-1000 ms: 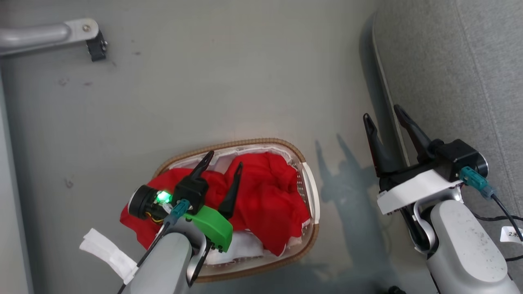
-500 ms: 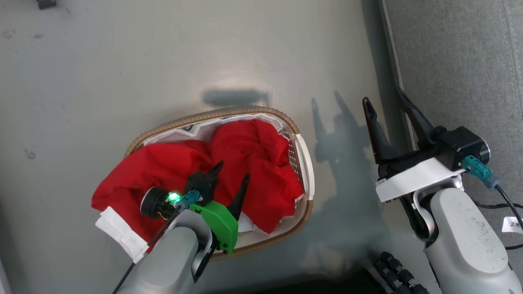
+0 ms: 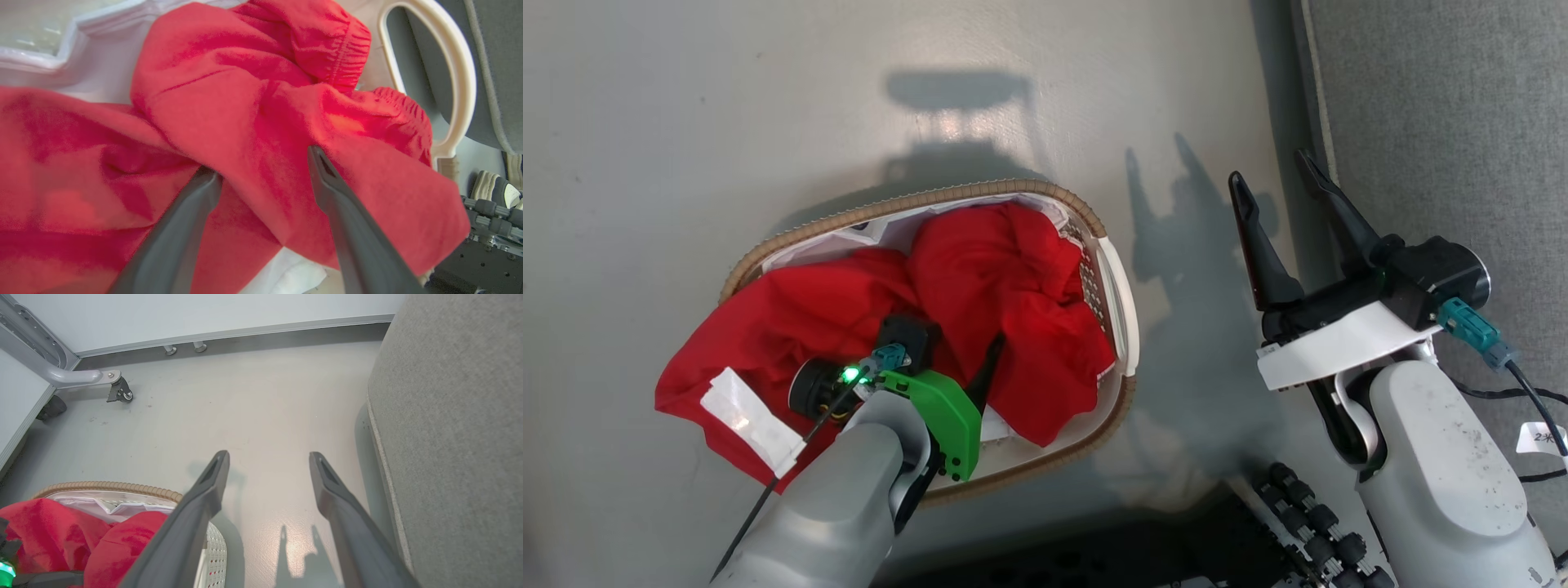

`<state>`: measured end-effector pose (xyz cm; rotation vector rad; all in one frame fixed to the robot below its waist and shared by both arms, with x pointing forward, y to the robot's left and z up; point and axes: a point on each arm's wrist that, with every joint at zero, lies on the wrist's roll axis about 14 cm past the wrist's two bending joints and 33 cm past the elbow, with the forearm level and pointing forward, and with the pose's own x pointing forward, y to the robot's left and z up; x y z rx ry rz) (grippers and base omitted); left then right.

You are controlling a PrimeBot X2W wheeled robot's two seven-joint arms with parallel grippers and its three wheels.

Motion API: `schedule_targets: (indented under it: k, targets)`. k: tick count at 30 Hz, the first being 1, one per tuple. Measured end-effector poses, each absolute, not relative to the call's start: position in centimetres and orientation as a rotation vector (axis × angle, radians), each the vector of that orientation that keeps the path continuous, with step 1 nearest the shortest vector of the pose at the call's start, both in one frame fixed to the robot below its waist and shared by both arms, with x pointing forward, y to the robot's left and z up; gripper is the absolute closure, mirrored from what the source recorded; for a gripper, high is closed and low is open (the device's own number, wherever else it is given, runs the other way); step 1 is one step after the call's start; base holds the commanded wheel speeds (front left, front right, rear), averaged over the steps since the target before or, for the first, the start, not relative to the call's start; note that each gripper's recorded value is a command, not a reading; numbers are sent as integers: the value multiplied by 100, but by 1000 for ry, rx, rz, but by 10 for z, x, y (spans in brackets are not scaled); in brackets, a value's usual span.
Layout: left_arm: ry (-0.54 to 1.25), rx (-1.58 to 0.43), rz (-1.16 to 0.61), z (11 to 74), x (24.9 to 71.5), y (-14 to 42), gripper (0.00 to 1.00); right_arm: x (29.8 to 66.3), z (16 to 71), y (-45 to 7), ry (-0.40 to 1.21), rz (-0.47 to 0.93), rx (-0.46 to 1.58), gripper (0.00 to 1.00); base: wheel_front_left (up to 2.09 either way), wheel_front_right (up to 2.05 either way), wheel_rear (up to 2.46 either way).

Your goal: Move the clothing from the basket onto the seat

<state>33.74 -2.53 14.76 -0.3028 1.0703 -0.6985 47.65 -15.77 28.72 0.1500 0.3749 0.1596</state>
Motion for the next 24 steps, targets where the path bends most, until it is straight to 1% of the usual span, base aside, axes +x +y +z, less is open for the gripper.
schedule_targets:
  k: [4,12,13,14,19,24]
  targets:
    - [1099,-308,-708,139,332,-27,0,474,279,-161,394,150,148,0,0,0,0]
    - [1085,-338,-740,135,342,-42,0,470,268,-165,420,136,144,0,0,0,0]
    - [1084,-344,-741,135,343,-43,60,470,266,-165,422,137,142,0,0,0,0]
    - [1081,-345,-749,136,343,-44,100,471,266,-165,422,138,142,0,0,0,0]
    - [1064,-345,-748,142,348,-43,100,472,271,-162,413,142,147,0,0,0,0]
    - [1026,-340,-755,158,353,-42,100,476,288,-162,379,145,144,0,0,0,0]
